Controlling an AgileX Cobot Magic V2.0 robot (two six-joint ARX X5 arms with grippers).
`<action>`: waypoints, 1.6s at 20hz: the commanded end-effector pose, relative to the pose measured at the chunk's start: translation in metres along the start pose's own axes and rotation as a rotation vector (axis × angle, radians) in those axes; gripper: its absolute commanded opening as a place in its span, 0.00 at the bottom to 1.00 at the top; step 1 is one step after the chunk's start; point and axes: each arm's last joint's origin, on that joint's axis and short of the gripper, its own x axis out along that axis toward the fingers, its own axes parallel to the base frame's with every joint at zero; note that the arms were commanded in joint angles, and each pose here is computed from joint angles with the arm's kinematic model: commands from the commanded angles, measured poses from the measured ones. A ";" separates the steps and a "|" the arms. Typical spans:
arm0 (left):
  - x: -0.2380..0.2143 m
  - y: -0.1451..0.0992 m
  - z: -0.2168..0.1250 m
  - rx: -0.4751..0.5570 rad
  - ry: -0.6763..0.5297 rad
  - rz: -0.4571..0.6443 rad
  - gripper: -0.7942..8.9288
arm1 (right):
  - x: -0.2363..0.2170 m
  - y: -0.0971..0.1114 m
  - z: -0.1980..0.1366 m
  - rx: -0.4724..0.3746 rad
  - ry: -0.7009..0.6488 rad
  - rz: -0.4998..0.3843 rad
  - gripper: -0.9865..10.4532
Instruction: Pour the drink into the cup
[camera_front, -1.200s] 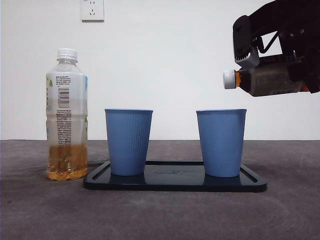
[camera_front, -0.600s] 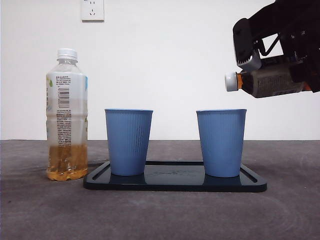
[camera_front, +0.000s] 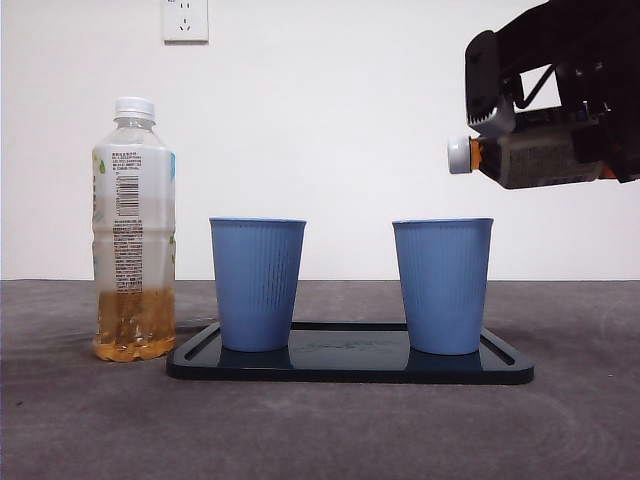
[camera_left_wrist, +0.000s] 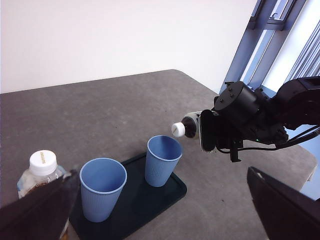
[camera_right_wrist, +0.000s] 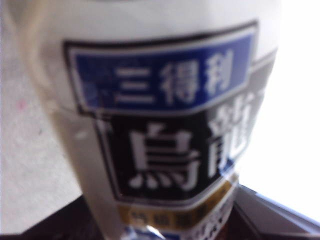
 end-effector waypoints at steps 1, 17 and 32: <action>-0.002 -0.002 0.004 0.012 -0.008 -0.007 0.69 | -0.006 -0.010 0.005 0.195 -0.016 -0.043 0.25; 0.000 -0.001 0.003 0.005 0.003 -0.006 0.69 | 0.004 -0.038 -0.046 1.168 -0.462 0.259 0.25; 0.000 -0.001 0.003 0.003 0.004 -0.006 0.69 | 0.071 0.043 -0.048 1.391 -0.754 0.331 0.24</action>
